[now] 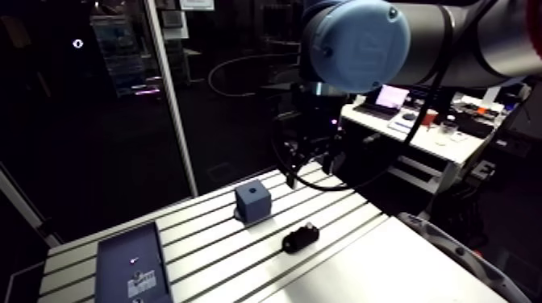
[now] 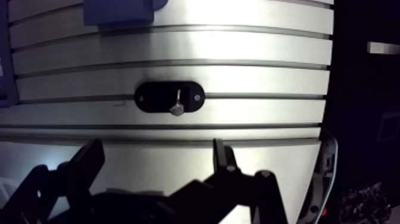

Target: Pick up the M10 bolt and insert it into the hex recess until seated.

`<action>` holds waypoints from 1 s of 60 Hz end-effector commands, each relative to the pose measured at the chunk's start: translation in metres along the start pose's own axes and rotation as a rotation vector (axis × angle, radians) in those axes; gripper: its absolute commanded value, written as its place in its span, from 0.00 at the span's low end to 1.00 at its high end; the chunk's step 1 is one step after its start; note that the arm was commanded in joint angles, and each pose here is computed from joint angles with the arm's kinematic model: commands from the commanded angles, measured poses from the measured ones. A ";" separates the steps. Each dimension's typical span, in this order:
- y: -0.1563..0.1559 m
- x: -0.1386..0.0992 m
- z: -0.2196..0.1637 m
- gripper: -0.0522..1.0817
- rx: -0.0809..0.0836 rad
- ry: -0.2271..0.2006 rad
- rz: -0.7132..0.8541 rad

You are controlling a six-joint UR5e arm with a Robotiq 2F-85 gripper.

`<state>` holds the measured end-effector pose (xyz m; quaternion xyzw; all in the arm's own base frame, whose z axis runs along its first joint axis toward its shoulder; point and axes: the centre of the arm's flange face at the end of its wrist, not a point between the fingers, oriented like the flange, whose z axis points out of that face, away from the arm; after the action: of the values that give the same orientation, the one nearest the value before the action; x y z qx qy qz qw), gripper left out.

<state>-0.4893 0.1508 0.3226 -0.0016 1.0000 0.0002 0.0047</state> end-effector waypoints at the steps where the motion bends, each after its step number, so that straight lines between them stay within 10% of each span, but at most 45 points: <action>1: -0.001 -0.002 0.010 0.05 -0.010 0.015 0.000; 60: -0.001 -0.003 0.076 0.13 -0.003 0.007 0.002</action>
<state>-0.4863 0.1498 0.2618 -0.0010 1.0000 0.0047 -0.0039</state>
